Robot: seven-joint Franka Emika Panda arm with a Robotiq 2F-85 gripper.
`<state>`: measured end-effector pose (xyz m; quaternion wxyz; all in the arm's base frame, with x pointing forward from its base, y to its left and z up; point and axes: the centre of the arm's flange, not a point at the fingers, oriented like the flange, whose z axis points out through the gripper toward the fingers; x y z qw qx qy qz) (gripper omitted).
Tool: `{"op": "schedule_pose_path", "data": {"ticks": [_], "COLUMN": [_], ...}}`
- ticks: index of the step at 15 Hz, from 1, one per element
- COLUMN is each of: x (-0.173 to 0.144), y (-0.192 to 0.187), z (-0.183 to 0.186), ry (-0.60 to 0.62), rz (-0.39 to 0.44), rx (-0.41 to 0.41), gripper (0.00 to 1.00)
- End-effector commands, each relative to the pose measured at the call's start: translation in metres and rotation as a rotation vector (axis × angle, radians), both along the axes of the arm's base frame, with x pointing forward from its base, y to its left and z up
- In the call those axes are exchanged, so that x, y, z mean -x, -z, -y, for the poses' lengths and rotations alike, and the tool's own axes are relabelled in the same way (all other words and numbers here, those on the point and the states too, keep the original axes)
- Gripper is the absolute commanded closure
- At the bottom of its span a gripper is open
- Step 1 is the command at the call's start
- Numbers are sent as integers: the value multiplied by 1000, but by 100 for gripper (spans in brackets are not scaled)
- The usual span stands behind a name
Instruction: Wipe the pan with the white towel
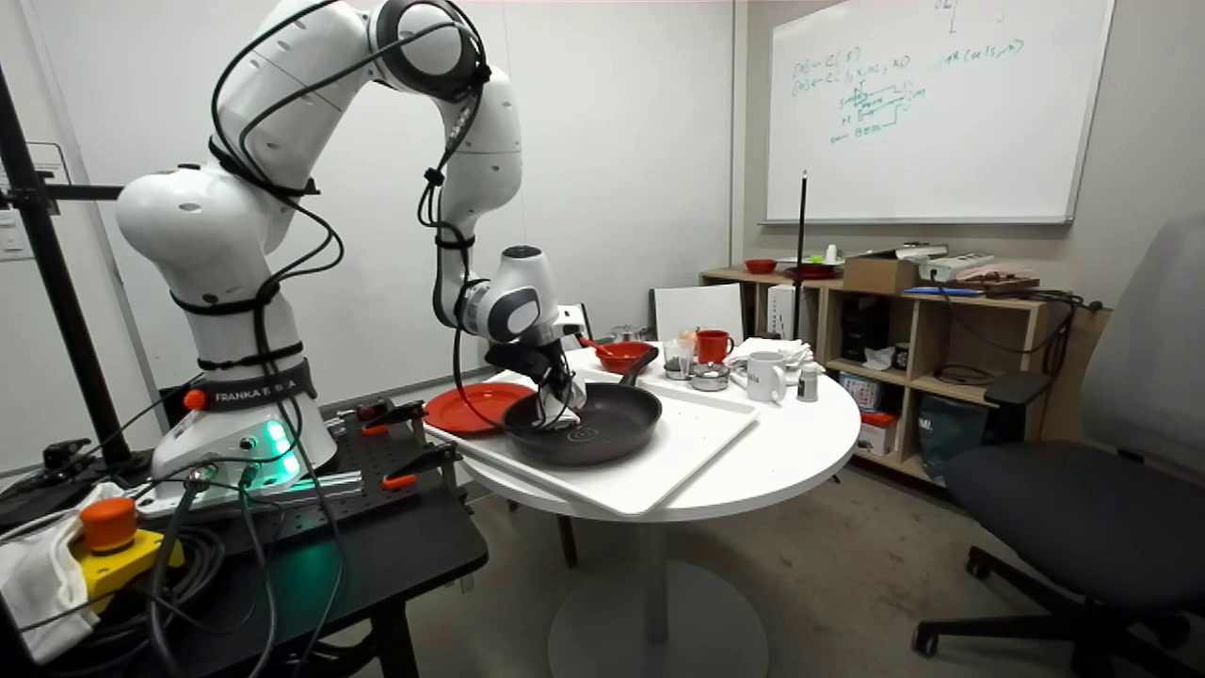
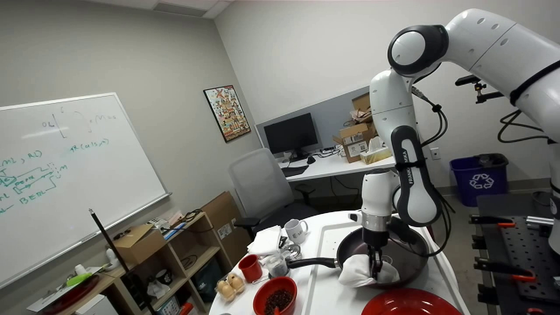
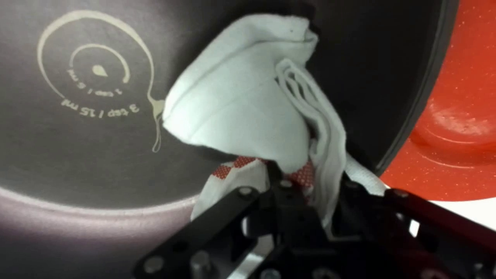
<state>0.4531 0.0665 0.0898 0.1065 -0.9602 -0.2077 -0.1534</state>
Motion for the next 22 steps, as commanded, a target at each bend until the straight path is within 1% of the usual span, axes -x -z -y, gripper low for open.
{"op": "schedule_pose_path", "data": {"ticks": [1,5,8,13,18,22], "x": [6,21,37,58,70,69], "y": [9,11,11,8,-16,-44], "z": [12,24,37,50,64,66], "ry": [11,64,118,172,251,299], "rz": [-56,-98,-130,-198,-242,-254], "rx": [-35,-43,-31,-1,83,160], "gripper": [96,96,96,96,96,96]}}
